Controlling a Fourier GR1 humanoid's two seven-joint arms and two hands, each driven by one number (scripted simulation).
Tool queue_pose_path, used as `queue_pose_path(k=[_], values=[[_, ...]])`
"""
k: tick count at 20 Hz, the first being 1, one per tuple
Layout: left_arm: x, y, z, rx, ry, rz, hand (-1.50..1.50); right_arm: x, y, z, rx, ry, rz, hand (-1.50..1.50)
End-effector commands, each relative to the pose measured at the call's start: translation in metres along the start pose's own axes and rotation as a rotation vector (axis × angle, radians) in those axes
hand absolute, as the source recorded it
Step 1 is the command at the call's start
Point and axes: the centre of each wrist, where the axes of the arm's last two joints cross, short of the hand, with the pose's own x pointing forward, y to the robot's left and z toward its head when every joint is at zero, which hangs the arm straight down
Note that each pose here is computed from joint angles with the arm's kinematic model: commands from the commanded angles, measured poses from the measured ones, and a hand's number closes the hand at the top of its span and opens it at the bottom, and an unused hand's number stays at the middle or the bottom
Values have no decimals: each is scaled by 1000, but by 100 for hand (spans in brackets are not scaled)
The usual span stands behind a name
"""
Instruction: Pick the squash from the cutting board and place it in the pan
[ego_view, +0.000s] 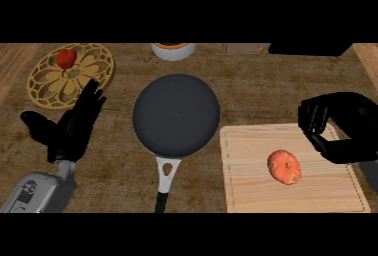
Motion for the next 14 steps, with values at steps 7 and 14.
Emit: queue_pose_path(k=[7, 14], values=[[23, 8, -7, 24, -28, 0, 0, 24, -93, 55, 210, -15, 247, -150], [22, 5, 0, 16, -40, -13, 0, 33, -92, 19, 376, -48, 438, -150]])
